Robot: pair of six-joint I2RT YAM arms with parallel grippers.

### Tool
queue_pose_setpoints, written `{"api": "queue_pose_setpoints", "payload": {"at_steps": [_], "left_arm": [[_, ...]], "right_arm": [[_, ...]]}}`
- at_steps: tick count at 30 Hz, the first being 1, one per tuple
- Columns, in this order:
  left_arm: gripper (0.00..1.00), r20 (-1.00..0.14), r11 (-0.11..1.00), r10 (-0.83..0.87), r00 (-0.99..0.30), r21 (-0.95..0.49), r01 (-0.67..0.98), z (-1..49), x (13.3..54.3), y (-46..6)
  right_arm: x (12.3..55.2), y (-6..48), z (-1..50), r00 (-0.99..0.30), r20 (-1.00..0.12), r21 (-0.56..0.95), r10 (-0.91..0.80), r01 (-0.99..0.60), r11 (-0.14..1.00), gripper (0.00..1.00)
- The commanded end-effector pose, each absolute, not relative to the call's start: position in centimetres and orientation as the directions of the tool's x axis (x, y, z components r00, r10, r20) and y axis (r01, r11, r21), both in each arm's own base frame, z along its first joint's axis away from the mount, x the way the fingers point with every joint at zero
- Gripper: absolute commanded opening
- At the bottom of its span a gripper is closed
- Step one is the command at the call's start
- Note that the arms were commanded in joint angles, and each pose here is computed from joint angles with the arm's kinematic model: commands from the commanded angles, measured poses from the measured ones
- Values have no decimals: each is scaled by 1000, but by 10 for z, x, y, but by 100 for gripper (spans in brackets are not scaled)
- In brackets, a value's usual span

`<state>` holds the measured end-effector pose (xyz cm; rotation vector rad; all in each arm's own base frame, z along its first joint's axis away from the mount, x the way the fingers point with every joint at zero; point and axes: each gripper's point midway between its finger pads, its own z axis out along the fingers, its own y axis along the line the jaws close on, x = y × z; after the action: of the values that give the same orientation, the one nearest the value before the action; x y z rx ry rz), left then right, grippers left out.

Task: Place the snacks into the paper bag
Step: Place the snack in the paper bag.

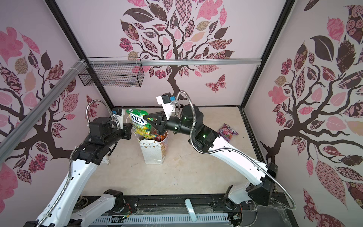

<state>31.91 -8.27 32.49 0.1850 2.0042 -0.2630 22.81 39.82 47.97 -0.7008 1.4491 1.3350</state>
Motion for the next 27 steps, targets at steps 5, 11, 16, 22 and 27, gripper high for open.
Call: {"api": "queue_pose_setpoints", "payload": {"at_steps": [5, 11, 16, 22, 27], "left_arm": [[0, -918, 970, 11, -397, -87, 227, 331, 319, -77], [0, -917, 969, 12, -398, -88, 232, 331, 319, -78], [0, -919, 971, 12, -395, -84, 226, 332, 318, -76], [0, -919, 970, 12, -394, -86, 228, 333, 318, -76], [0, -920, 971, 12, -391, -83, 224, 333, 317, -75]], "right_arm": [[269, 395, 467, -228, -930, 336, 289, -846, 414, 0], [283, 413, 443, -248, -938, 334, 244, -838, 432, 0], [291, 421, 433, -241, -943, 323, 232, -834, 448, 0], [297, 427, 423, -240, -942, 323, 234, -833, 448, 0], [300, 428, 410, -257, -940, 335, 226, -826, 453, 0]]}}
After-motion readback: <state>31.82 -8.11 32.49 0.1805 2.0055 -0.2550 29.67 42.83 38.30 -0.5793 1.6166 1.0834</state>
